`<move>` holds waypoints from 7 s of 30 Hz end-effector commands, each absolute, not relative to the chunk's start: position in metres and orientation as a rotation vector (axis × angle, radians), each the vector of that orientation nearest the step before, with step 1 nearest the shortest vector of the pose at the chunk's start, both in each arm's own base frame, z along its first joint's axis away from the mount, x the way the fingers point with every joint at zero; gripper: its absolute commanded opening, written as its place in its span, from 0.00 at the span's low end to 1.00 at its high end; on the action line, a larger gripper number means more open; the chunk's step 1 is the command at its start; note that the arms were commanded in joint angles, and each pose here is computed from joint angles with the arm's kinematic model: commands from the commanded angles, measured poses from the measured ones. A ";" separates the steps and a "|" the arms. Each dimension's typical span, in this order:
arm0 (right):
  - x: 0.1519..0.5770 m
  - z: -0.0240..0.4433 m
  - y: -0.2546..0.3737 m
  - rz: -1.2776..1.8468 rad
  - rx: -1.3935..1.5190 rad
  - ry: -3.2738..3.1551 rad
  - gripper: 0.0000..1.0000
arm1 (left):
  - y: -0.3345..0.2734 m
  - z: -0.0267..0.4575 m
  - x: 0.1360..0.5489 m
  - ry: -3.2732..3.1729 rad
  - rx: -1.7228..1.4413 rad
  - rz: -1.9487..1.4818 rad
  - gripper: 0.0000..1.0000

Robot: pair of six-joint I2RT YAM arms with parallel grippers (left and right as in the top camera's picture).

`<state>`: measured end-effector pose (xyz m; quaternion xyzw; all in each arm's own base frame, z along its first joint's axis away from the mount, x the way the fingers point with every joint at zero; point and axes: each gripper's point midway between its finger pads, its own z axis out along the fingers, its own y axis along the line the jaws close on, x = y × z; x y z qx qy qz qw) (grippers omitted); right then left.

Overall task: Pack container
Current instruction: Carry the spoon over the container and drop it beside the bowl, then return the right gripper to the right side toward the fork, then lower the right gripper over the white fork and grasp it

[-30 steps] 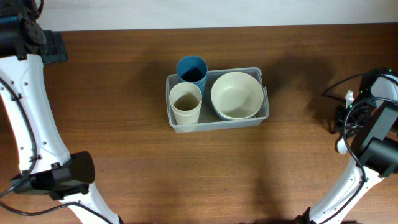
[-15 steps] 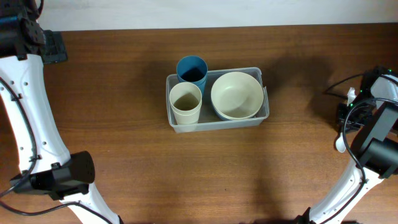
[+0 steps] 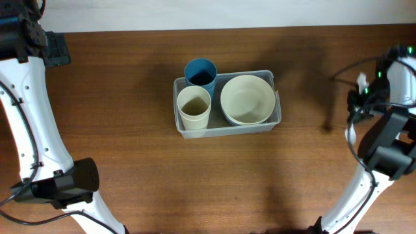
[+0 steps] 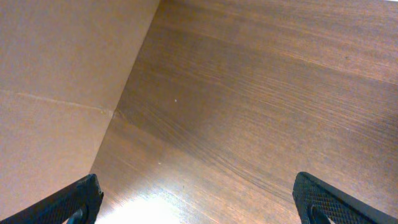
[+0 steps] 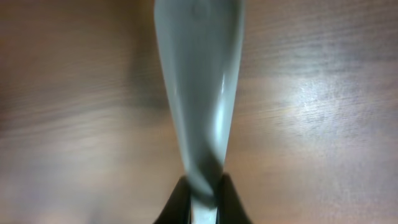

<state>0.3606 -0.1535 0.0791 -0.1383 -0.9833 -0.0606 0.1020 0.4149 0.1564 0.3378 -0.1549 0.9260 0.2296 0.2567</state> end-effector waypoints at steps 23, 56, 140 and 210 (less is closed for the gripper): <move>0.404 0.222 0.211 -0.673 0.675 -3.145 0.14 | 0.161 0.341 0.414 2.499 -0.438 0.637 1.00; 0.395 0.210 -0.214 -0.026 -0.596 -3.298 0.99 | 0.161 0.341 0.414 2.499 -0.438 0.637 1.00; 0.303 0.006 -0.322 0.126 -0.322 -3.081 0.04 | 0.161 0.341 0.414 2.499 -0.438 0.637 1.00; 0.328 -0.012 -0.262 -0.014 -0.146 -3.067 0.04 | 0.161 0.341 0.414 2.499 -0.438 0.637 1.00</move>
